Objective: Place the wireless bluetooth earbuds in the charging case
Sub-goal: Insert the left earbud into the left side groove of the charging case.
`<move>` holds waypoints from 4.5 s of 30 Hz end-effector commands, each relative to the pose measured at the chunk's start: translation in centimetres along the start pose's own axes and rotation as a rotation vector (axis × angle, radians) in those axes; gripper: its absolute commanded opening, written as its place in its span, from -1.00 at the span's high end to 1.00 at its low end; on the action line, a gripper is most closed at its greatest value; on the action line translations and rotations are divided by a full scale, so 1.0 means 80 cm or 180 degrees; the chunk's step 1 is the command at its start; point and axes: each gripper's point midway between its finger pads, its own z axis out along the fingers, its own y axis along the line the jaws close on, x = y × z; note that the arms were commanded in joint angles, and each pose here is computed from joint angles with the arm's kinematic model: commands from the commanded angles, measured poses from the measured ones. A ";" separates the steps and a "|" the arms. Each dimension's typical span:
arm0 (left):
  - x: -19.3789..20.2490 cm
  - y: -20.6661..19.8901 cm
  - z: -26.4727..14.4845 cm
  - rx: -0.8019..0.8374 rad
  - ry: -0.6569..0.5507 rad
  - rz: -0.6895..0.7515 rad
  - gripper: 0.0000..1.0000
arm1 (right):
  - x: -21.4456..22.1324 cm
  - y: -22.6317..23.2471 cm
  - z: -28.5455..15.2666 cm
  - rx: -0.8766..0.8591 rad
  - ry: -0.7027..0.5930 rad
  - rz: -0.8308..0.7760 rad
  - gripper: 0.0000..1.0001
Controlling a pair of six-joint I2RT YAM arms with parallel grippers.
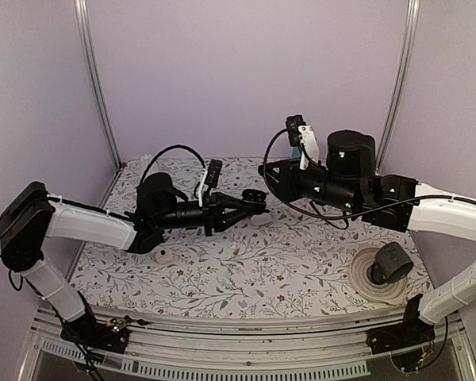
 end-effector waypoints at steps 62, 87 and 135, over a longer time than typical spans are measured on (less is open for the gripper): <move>-0.054 -0.047 0.005 0.0277 -0.0184 0.0340 1.00 | 0.044 0.062 0.027 -0.0478 0.0239 -0.0400 0.68; -0.066 -0.042 -0.002 0.0118 -0.0274 0.0436 1.00 | 0.045 0.064 0.024 -0.0498 0.0261 -0.0389 0.64; -0.072 -0.034 -0.007 -0.0068 -0.0211 0.0620 1.00 | 0.056 0.080 0.034 -0.0664 0.0469 -0.0495 0.42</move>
